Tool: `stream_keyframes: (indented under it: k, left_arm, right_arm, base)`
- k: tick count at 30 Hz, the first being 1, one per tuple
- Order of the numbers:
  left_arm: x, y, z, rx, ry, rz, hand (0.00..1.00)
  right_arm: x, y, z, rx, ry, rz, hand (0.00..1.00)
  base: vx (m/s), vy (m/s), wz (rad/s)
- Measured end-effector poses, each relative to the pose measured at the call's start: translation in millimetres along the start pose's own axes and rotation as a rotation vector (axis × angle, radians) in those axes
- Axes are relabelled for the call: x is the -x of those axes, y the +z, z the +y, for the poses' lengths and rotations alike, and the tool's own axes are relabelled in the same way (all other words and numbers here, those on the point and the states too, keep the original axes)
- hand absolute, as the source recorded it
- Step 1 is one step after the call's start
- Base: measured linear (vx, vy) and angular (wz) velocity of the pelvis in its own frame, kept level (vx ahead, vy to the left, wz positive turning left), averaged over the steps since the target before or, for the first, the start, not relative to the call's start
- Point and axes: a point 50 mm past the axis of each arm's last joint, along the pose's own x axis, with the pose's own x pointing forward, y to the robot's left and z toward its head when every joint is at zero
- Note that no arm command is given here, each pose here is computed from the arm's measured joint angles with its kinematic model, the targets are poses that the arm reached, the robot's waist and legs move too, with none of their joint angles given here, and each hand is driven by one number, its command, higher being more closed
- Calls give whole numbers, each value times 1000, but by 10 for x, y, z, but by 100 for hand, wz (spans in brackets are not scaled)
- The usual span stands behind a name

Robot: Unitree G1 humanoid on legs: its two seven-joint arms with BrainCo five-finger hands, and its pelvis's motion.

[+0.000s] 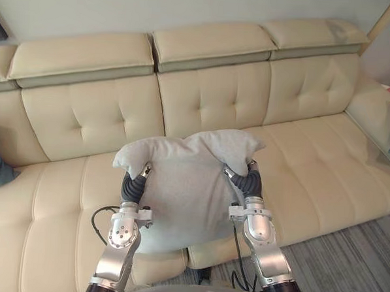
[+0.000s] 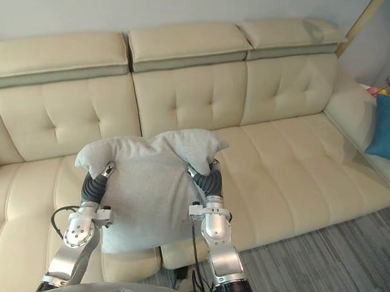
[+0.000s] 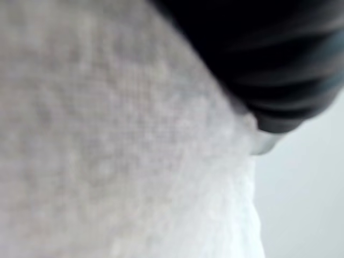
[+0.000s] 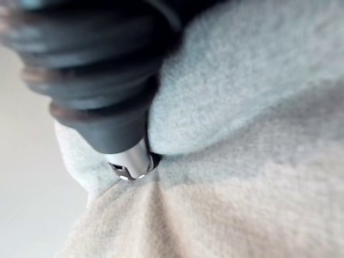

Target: Pick up cushions and gather them together orderly.

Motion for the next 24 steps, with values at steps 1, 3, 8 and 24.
stream_keyframes:
  k: [1, 3, 8, 24]
  left_arm:
    - [-10, 9, -5, 0, 2, -4, 100]
    - [-10, 11, -9, 1, 4, -5, 100]
    - [-55, 46, 48, -27, 10, -22, 100]
    - [-163, 142, 60, -16, 49, -56, 100]
  right_arm:
    - [-7, 5, -4, 3, 1, -3, 100]
    - [-7, 3, -10, 7, 3, -4, 100]
    - [-71, 65, 34, 9, 21, -34, 100]
    - [-277, 123, 102, 60, 53, -63, 100]
  base:
    - [-71, 122, 0]
    - [-72, 77, 1]
    - [-145, 56, -22]
    - [-113, -79, 16]
